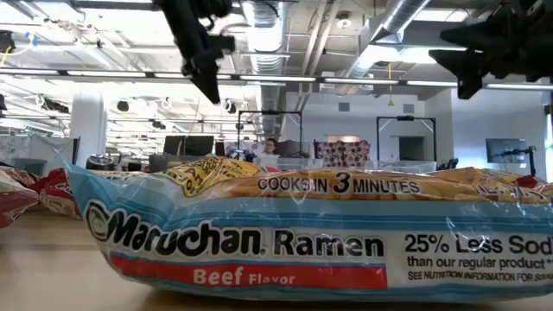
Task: Sort Maruchan noodles
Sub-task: Put the black noodle pack into the right transparent bin
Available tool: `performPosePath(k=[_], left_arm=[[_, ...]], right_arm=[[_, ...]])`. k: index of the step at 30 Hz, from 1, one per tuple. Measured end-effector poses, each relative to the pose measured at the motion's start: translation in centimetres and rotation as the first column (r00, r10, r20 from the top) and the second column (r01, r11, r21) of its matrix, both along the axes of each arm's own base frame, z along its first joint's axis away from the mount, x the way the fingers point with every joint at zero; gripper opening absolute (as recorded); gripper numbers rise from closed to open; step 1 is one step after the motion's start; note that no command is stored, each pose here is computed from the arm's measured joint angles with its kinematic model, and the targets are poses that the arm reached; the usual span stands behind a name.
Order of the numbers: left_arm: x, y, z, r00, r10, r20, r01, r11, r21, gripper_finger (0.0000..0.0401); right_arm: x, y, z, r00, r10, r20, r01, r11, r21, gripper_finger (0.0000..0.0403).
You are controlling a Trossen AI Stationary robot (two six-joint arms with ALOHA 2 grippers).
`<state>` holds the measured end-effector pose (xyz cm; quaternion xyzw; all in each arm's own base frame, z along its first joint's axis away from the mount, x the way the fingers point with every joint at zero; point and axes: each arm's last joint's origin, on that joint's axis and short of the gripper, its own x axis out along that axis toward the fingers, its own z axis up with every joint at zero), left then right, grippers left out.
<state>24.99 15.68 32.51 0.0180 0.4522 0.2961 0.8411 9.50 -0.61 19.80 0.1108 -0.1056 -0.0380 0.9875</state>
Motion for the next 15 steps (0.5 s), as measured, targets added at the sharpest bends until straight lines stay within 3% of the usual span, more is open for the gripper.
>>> performPosePath(k=[8,15], left_arm=[[-3.3,-4.5,1.9,0.984,0.014,0.177,-0.012,1.0,-0.012,0.0078],[-5.1,-7.4,3.0,0.958,-0.034,0.283,0.044,0.999,-0.027,0.0078]], right_arm=[[-0.7,0.0,2.9,0.999,-0.02,0.044,0.025,0.995,-0.097,0.0218],[-0.8,0.0,5.5,0.993,-0.006,-0.116,0.003,1.0,-0.026,0.0235]])
